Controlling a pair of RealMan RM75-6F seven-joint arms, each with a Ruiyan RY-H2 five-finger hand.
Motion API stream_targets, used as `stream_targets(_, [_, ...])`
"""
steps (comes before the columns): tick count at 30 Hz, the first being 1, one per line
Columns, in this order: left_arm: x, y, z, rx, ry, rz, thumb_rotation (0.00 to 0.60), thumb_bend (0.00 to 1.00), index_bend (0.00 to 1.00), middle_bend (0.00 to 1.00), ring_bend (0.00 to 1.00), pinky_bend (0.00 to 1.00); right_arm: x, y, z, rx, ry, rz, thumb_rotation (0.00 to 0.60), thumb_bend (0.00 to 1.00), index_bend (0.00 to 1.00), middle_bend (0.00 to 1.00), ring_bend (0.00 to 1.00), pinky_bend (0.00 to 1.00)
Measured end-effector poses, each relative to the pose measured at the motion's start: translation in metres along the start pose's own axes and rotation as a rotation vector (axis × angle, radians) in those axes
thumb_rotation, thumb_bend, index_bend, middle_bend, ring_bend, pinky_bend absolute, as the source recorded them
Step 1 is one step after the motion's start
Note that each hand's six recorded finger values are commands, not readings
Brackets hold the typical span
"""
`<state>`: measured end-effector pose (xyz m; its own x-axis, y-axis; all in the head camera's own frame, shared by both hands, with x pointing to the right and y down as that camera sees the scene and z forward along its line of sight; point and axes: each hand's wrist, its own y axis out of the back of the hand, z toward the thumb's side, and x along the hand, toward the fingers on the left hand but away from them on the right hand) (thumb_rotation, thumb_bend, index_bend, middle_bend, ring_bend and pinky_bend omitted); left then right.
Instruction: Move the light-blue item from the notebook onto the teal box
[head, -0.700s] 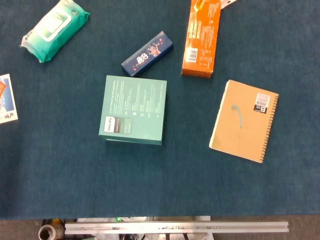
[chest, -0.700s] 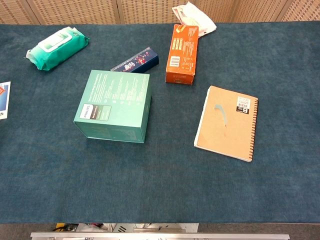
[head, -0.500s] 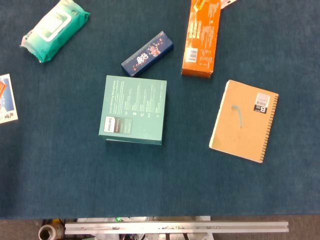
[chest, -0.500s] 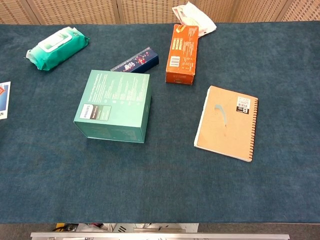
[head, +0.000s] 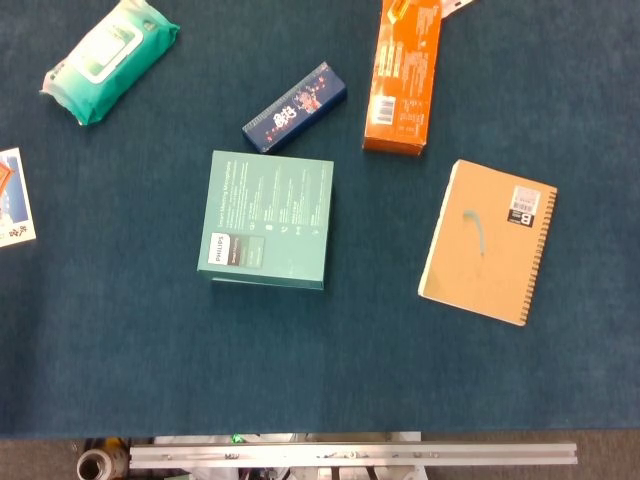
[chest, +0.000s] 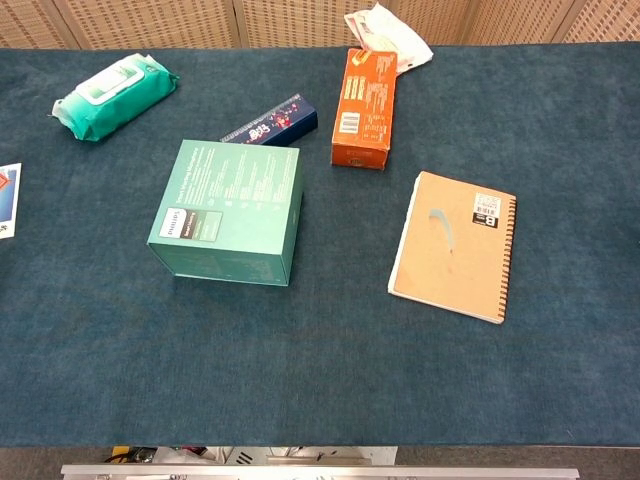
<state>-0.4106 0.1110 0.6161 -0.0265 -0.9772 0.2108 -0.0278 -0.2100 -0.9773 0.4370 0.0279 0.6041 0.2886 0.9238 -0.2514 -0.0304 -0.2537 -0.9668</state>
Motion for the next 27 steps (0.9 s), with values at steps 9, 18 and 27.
stream_targets(9, [0.002,-0.004,-0.002,-0.004,-0.002,-0.012,0.600,0.26,0.16,0.38,0.35,0.41,-0.031,-0.023,0.050,0.095,0.205,0.127,0.600,0.15,0.41,0.46,0.35,0.33])
stream_targets(18, [-0.001,-0.008,-0.007,-0.013,0.012,-0.021,0.600,0.26,0.16,0.38,0.35,0.41,-0.043,-0.058,0.087,0.203,0.348,0.203,0.600,0.15,0.41,0.41,0.28,0.29])
stream_targets(27, [-0.004,-0.011,-0.012,-0.018,0.022,-0.029,0.600,0.26,0.16,0.38,0.35,0.41,-0.059,-0.083,0.108,0.317,0.430,0.192,0.600,0.15,0.41,0.36,0.22,0.17])
